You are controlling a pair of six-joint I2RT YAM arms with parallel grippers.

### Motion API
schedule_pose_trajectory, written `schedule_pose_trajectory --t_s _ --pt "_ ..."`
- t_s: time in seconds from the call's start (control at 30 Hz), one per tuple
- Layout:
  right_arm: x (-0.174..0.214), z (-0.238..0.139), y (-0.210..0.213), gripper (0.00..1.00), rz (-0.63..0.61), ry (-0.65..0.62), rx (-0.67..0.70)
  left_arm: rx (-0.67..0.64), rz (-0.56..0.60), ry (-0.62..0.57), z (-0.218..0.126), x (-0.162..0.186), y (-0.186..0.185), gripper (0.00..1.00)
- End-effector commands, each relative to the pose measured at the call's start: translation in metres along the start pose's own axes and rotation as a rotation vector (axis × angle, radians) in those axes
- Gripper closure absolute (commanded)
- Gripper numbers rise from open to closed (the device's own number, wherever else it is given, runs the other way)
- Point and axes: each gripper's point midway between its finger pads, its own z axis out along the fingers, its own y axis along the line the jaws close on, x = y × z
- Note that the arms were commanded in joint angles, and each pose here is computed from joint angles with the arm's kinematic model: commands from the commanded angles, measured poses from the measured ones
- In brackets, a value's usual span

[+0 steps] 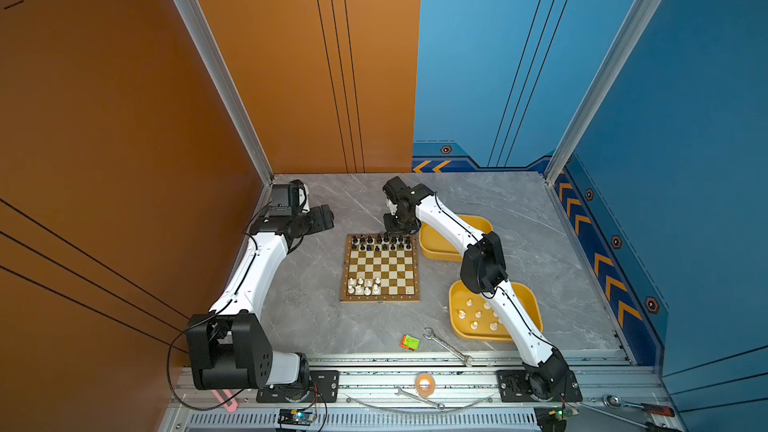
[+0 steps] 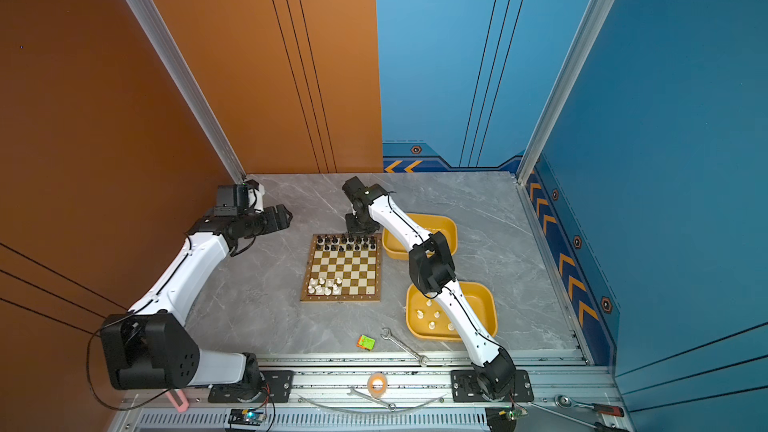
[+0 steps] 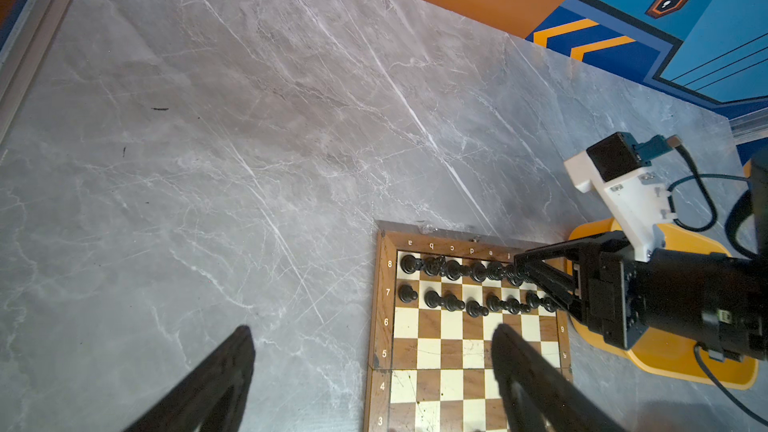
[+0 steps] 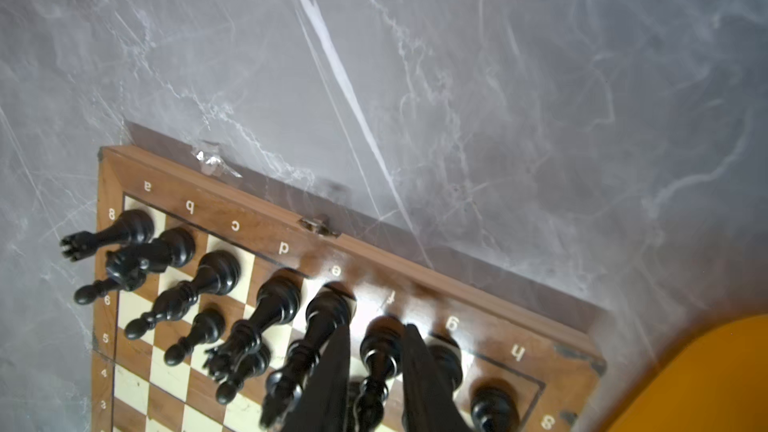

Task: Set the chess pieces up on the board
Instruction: 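Lower the black pawn onto the last pawn-rank square and open the right gripper, then raise the right gripper off the board while the left gripper lifts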

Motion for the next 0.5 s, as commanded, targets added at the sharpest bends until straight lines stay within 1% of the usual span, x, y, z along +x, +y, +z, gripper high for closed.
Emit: schedule_pose_trajectory --t_s 0.0,0.17,0.33,0.47 --pt "-0.013 -0.008 -0.002 0.74 0.024 -0.042 -0.014 -0.003 0.005 -0.025 -0.003 -0.013 0.0 0.1" --pt "-0.029 -0.013 -0.007 0.73 0.053 -0.084 -0.038 -0.023 0.004 -0.043 -0.003 -0.017 0.003 0.1" --pt "-0.05 -0.032 -0.005 0.71 0.056 -0.163 -0.065 -0.009 0.003 -0.069 -0.004 -0.025 -0.001 0.1" --pt "-0.074 -0.068 -0.024 0.68 0.066 -0.262 -0.03 0.005 0.008 -0.085 -0.005 -0.032 -0.008 0.09"
